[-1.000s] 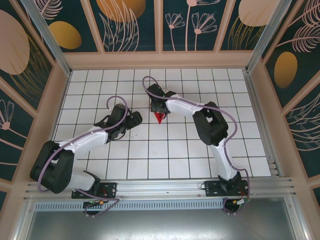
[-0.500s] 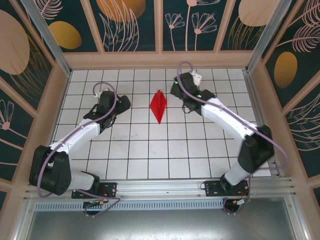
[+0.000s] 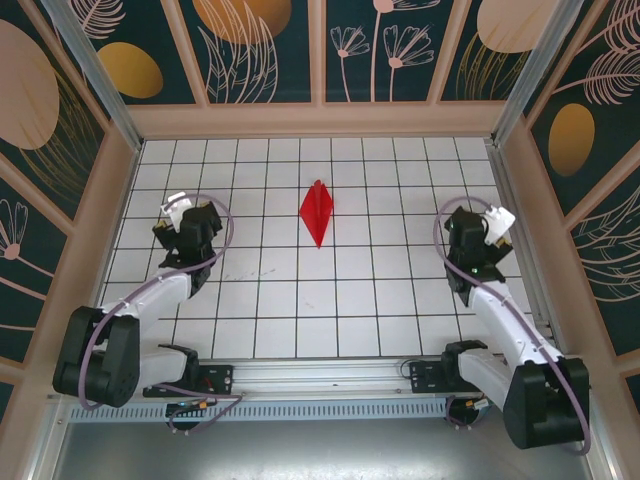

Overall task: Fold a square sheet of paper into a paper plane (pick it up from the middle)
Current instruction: Reset both arms

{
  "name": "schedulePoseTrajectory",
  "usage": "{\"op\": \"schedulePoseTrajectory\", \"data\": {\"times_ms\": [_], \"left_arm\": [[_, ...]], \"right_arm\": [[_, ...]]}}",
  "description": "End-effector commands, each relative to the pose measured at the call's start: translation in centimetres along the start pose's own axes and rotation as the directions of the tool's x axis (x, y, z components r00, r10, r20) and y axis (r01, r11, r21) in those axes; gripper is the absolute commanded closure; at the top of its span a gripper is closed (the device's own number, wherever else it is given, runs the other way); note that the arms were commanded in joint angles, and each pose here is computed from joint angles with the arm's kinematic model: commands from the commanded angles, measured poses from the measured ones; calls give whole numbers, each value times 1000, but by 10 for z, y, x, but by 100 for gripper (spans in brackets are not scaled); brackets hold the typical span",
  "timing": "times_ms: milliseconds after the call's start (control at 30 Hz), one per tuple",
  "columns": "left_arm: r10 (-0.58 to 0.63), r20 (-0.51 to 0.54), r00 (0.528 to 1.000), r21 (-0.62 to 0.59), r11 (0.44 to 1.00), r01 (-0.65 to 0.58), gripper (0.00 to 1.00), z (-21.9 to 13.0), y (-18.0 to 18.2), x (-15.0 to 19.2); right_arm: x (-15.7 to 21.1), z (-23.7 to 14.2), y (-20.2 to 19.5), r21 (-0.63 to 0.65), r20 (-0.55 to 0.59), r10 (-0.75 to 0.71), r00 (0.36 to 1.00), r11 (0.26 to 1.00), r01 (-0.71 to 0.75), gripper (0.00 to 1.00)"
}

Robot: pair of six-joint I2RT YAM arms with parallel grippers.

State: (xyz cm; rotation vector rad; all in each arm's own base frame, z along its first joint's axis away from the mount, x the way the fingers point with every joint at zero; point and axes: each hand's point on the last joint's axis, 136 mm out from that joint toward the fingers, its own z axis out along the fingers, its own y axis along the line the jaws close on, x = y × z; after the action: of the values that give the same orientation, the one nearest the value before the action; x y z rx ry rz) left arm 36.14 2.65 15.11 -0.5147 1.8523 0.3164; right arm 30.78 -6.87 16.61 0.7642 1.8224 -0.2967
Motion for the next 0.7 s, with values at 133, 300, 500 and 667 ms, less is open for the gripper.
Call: {"op": "schedulePoseTrajectory", "data": {"times_ms": [133, 300, 500, 667], "left_arm": [[-20, 195, 981, 40, 999, 12, 1, -2, 21, -15], [-8, 233, 972, 193, 981, -38, 2, 1, 3, -13], [3, 248, 969, 280, 957, -75, 1, 5, -5, -7], [7, 250, 968, 336, 937, -94, 2, 8, -12, 2]], "right_arm": [[-1, 13, 5, -109, 192, -14, 981, 993, 36, 1], [15, 23, 17, -163, 219, -60, 974, 982, 97, 1], [19, 35, 40, -259, 232, -96, 968, 953, 157, 1], [27, 41, 56, -377, 225, -96, 970, 909, 177, 1]]}}
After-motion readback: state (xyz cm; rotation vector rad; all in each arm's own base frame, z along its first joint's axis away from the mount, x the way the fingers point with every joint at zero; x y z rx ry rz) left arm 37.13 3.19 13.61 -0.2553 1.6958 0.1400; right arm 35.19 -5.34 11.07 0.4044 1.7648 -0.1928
